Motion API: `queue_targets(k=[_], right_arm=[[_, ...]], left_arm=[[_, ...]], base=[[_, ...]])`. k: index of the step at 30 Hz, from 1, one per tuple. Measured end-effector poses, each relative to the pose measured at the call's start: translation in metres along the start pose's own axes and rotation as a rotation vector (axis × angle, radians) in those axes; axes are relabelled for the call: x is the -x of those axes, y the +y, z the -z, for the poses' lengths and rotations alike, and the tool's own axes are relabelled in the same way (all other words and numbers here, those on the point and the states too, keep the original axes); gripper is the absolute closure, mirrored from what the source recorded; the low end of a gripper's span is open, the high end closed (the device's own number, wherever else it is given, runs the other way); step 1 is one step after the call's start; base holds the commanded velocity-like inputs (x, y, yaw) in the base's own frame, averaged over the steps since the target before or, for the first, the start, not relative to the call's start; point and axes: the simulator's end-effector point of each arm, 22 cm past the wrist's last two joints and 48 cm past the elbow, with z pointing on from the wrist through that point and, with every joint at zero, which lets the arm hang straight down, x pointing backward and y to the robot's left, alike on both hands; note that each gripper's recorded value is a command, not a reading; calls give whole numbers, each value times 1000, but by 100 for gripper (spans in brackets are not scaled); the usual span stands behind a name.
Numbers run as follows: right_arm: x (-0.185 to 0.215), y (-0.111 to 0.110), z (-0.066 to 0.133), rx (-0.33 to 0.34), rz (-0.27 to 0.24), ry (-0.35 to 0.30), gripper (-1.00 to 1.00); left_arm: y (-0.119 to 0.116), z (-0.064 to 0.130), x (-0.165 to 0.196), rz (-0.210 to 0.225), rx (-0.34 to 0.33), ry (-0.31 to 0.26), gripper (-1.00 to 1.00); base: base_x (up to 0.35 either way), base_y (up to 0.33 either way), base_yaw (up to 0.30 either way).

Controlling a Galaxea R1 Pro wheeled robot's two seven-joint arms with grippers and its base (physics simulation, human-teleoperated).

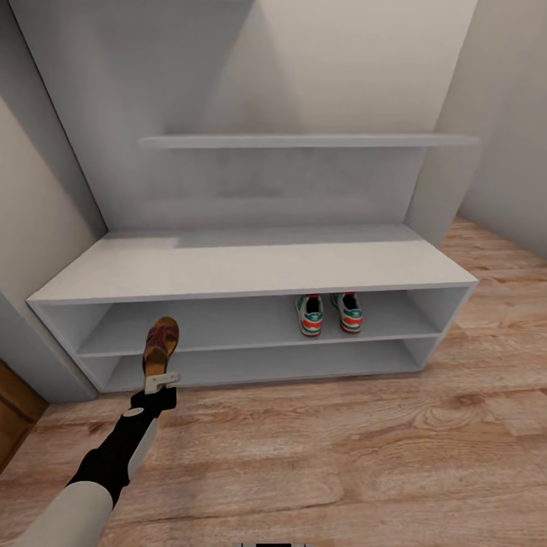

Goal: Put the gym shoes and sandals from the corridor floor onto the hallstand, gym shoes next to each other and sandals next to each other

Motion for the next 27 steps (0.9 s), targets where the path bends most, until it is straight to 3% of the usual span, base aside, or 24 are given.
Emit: queue_targets(k=[6,12,17,27], right_arm=[[0,0,0,0,0,0,100],[0,0,0,0,0,0,100],[0,0,0,0,1,1,100],[-1,0,0,0,1,1,100]], left_arm=[[1,0,-2,-2,1,13,100],[2,2,-17,-18,2,101,100],[2,5,-9,-23,-1,121,100],[1,8,6,-20,-2,93,100]], base=[[13,0,0],[1,0,0],[0,0,0],[148,50,0]])
